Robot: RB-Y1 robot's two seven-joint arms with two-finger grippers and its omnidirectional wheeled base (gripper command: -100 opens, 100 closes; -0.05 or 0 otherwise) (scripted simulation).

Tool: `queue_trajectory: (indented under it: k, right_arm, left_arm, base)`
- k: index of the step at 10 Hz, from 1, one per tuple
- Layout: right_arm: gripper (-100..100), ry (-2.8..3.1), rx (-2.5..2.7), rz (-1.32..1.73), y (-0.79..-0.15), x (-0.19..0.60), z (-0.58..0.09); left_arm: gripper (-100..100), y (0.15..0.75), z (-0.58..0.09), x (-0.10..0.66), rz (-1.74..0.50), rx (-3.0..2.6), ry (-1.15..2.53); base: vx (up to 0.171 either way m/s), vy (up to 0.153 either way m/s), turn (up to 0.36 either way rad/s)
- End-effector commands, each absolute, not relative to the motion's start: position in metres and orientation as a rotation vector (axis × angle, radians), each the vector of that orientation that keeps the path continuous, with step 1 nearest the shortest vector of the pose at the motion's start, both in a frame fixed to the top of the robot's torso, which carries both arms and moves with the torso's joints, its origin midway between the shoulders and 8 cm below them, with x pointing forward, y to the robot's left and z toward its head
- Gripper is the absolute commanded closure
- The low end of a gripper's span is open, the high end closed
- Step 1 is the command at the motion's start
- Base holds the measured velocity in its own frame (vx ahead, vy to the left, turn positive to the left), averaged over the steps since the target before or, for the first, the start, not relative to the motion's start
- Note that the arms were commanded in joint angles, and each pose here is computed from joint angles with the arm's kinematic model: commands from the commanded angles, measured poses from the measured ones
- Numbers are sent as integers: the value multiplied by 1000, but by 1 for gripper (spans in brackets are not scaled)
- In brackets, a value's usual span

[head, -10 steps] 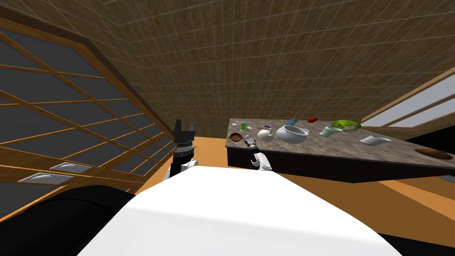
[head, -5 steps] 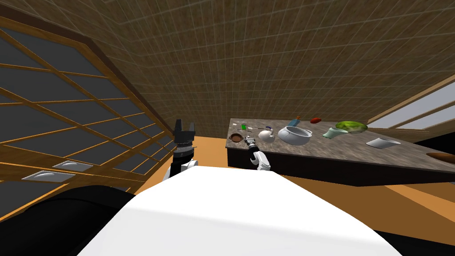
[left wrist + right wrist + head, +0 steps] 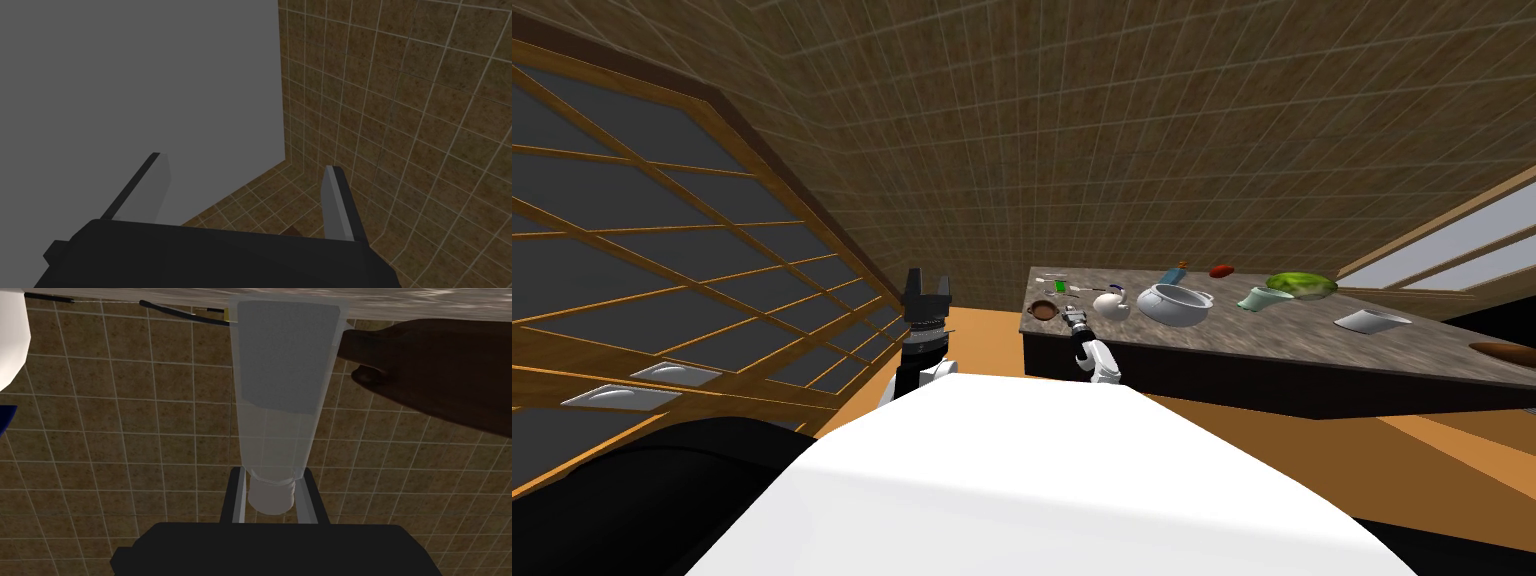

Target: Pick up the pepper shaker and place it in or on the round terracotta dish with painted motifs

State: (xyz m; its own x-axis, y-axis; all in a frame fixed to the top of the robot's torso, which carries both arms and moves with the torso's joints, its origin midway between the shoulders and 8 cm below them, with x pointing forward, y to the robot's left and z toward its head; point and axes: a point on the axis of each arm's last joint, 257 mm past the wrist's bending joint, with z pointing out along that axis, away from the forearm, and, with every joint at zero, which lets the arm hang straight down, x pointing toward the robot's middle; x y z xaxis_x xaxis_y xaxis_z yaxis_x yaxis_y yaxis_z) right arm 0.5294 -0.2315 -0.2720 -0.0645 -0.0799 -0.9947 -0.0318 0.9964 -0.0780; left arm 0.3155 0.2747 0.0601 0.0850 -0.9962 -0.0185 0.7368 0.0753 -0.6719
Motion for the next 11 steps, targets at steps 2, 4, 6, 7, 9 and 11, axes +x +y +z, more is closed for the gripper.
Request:
queue_trajectory:
  k: [2,4,6,7,9,11]
  right_arm:
    - [100,1635,-91,-37,-232,526,-272]
    - [100,1636,-115,-57,-242,526,-272]
    - [100,1638,-138,-84,-257,527,-271]
    - [100,1640,-142,-94,-263,528,-270]
    - [100,1643,-135,-107,-275,530,-269]
    - [100,1646,-111,-114,-285,532,-267]
  left_arm:
    - [0,275,60,316,-1406,-580,559]
    - [0,275,60,316,-1406,-580,559]
    - [0,275,60,316,-1406,-580,559]
    - [0,275,60,316,-1406,-580,559]
    - [0,275,60,316,-1406,-580,559]
    - [0,275,60,316,-1406,-580,559]
  base:
    - [-10,8,-31]
    - [-19,14,13]
    - [-65,71,28]
    - [-87,74,19]
    - [-92,57,19]
    - [-101,30,18]
